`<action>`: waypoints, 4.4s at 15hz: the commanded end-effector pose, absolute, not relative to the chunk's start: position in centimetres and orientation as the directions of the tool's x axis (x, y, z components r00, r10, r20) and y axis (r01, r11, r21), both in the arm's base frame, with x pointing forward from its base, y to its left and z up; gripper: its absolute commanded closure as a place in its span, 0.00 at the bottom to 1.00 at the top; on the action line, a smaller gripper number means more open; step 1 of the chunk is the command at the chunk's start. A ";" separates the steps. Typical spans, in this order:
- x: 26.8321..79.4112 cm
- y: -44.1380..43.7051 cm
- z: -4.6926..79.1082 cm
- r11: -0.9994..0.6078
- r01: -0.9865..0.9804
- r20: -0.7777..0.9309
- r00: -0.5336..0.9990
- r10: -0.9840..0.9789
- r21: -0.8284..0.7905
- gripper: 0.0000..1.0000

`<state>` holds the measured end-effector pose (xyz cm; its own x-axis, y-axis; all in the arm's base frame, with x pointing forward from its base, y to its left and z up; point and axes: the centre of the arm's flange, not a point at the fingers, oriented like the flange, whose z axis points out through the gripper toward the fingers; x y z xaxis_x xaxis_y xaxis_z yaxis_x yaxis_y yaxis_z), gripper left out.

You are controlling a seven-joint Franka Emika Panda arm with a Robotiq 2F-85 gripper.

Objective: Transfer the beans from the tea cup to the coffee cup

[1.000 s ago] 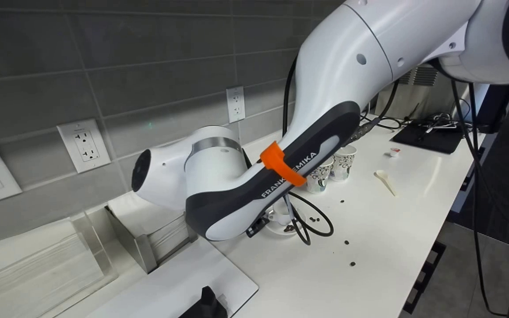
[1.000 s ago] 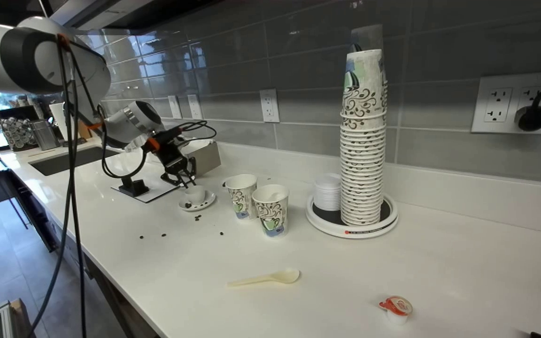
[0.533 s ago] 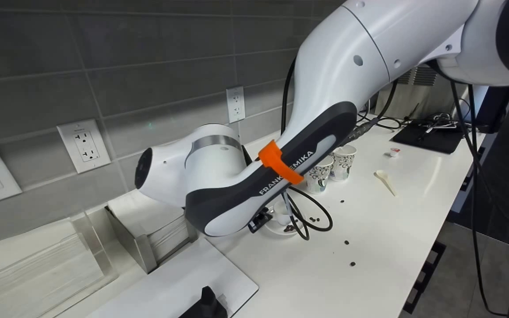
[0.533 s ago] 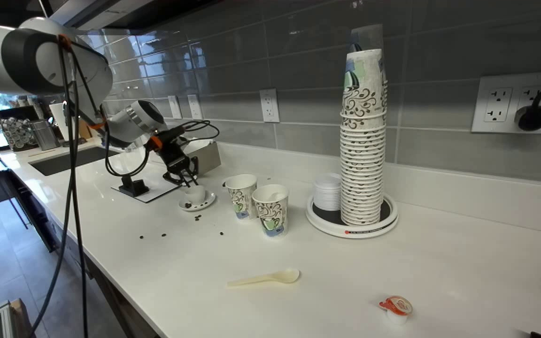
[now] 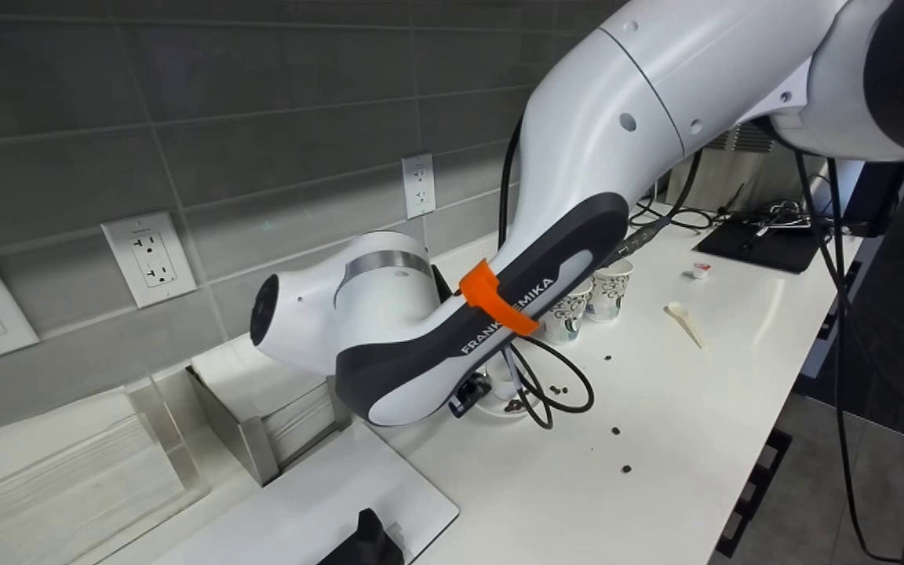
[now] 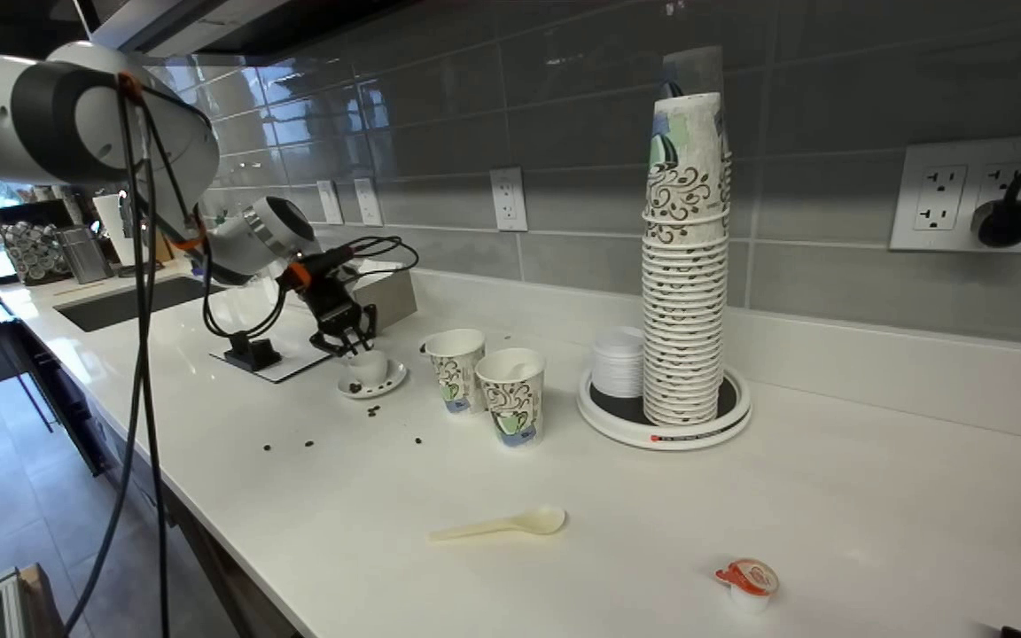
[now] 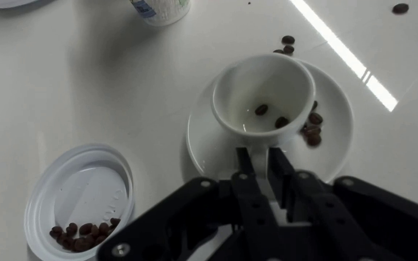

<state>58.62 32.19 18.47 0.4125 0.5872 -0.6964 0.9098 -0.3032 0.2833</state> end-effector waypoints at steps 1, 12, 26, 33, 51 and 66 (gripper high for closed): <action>59.3 32.2 18.2 -0.313 0.917 -0.714 0.391 0.581 0.248 0.94; 59.1 31.2 22.1 -0.362 0.911 -0.783 0.371 0.500 0.200 0.97; 61.8 20.9 29.9 -0.359 0.930 -0.426 0.292 0.856 -0.083 0.97; 59.4 15.1 30.9 -0.471 0.880 -0.265 0.441 0.858 -0.060 0.97; 58.4 10.2 38.2 -0.626 0.761 -0.010 0.636 0.772 0.171 0.97; 56.2 2.2 39.1 -0.804 0.557 0.279 0.754 0.595 0.211 0.97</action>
